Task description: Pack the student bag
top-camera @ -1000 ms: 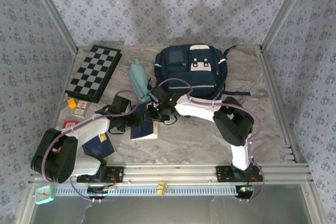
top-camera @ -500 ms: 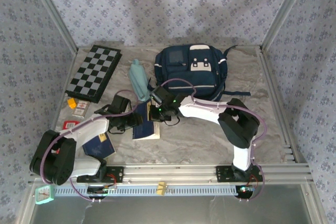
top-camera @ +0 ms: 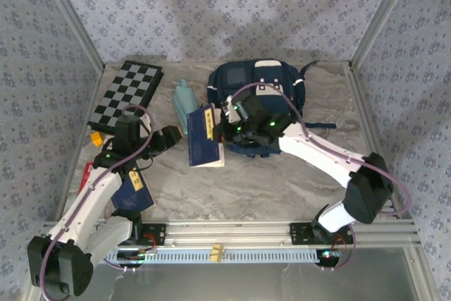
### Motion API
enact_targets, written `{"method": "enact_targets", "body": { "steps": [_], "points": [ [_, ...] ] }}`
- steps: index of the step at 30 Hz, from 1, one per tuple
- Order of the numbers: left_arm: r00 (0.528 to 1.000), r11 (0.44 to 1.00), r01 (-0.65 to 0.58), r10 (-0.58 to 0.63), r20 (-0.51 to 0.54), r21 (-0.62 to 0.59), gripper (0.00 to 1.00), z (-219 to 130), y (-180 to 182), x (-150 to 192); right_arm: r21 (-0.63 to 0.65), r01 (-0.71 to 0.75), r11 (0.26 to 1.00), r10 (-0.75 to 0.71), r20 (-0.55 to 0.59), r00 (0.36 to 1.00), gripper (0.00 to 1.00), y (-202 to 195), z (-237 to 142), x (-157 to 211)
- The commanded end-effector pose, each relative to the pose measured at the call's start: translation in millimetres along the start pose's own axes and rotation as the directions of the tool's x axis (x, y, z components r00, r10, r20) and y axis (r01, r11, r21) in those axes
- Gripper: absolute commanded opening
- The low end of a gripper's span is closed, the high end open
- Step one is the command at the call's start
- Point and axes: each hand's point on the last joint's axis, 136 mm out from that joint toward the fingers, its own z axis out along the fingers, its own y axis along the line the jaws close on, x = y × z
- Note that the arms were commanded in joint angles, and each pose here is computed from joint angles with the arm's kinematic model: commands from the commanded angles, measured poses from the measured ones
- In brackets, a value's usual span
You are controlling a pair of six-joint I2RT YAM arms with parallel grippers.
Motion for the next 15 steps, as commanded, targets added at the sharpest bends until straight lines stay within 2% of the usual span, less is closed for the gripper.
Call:
{"method": "enact_targets", "body": {
  "steps": [1,4,7,11,15],
  "points": [
    [0.998,0.981,-0.02,0.032,-0.059,0.195,0.72,-8,-43,2,-0.117,0.077,0.99,-0.075,0.02,0.997,0.02,20,-33,-10],
    [0.997,0.955,-0.03,0.05,-0.06,0.294,0.72,-12,-62,1,-0.188,0.083,0.979,-0.073,0.06,0.996,0.03,22,-52,-22],
    [0.995,0.914,-0.078,0.098,-0.03,0.398,0.68,-20,-85,-2,-0.271,0.106,0.957,-0.084,0.09,0.992,0.04,28,-70,-31],
    [0.989,0.876,-0.134,0.15,0.003,0.464,0.66,-29,-111,-6,-0.344,0.11,0.932,-0.077,0.107,0.991,0.05,26,-77,-32],
    [0.983,0.866,-0.153,0.183,-0.017,0.476,0.66,-21,-123,1,-0.392,0.12,0.912,-0.074,0.13,0.989,0.05,32,-82,-39]
  ]
}}
